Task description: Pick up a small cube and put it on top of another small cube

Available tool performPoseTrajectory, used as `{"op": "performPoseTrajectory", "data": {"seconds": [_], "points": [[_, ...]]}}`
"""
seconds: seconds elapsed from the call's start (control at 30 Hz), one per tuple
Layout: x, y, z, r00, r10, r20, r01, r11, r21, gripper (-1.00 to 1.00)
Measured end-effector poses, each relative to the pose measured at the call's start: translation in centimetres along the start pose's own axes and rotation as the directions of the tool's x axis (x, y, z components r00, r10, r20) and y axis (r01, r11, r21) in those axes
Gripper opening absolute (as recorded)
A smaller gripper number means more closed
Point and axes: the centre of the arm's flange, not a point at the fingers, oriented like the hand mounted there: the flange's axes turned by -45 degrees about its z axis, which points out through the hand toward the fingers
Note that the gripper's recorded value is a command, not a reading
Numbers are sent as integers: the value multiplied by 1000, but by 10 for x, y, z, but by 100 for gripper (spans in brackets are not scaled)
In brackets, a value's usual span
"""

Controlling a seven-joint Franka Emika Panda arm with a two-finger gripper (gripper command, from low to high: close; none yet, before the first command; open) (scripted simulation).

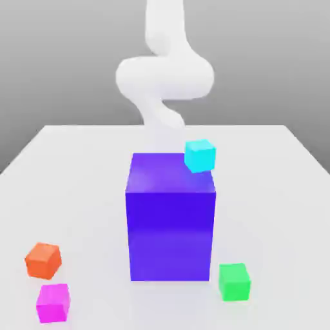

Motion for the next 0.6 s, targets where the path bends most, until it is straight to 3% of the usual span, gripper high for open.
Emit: {"op": "performPoseTrajectory", "data": {"seconds": [0.3, 0.6], "points": [[-30, 63, 168, 972, -25, 233, 8, 997, 73, 0], [-116, 126, 305, 898, -42, 438, 8, 997, 80, 0]]}}
